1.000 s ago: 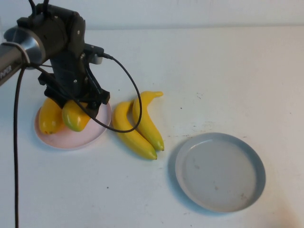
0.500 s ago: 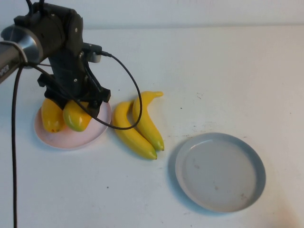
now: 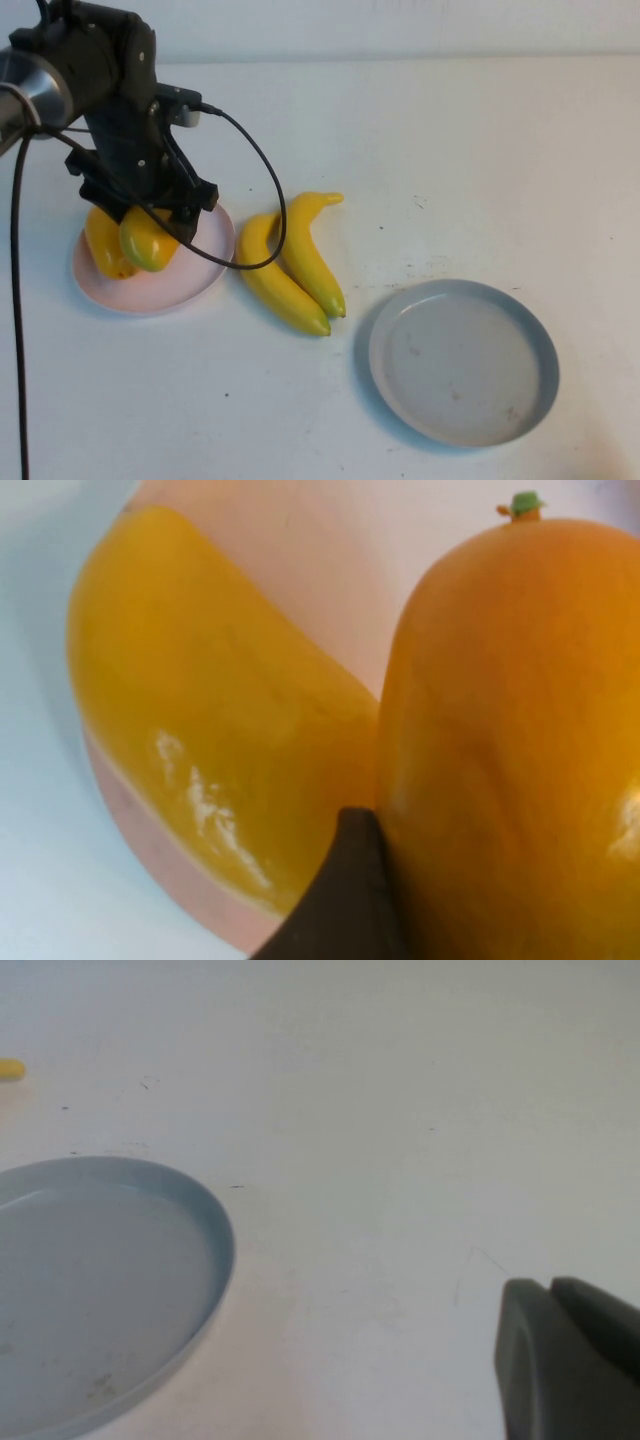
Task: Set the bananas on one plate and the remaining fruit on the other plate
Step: Put one type of fruit in the left plate
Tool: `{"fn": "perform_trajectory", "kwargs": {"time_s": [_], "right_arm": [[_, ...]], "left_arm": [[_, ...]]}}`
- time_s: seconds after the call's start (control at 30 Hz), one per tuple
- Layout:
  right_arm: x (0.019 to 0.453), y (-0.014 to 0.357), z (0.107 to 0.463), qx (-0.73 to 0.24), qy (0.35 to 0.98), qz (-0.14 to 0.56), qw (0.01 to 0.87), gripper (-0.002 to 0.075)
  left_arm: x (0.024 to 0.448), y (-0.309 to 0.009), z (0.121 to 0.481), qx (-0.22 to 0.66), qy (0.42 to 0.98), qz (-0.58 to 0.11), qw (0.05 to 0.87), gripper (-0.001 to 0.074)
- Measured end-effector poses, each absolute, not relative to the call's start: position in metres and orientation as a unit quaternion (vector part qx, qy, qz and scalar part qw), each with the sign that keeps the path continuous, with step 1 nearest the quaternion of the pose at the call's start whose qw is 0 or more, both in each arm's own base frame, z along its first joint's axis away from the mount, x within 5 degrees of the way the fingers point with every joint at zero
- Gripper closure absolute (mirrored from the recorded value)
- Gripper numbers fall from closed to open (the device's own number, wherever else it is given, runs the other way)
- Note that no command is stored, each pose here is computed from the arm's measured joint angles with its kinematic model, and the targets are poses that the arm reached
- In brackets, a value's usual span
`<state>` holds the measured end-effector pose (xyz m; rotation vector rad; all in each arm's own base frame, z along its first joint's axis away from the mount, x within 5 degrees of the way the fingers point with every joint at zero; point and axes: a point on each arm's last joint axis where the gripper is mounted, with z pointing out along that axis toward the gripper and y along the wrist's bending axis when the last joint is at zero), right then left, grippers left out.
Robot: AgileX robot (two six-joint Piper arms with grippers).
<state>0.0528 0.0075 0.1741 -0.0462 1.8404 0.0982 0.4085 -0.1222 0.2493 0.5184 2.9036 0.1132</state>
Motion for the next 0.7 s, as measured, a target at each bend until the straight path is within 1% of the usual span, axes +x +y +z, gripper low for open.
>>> {"fn": "perform_trajectory", "kwargs": {"time_s": [0.07,0.23,0.7], "right_arm": [[0.053,0.007,0.174,-0.020,0.795,0.042,0.604,0.0743],[0.053,0.007,0.174,-0.020,0.795,0.042,0.604,0.0743],[0.053,0.007,0.174,-0.020,0.795,0.042,0.604,0.0743]], "left_arm": [[0.410,-0.123,0.244,0.172,0.980,0.036,0.089,0.0147],[0.413,-0.125,0.230,0.142,0.987,0.033,0.073,0.0069],[0.412,-0.130,0.227,0.130,0.990,-0.001,0.063,0.0072]]}}
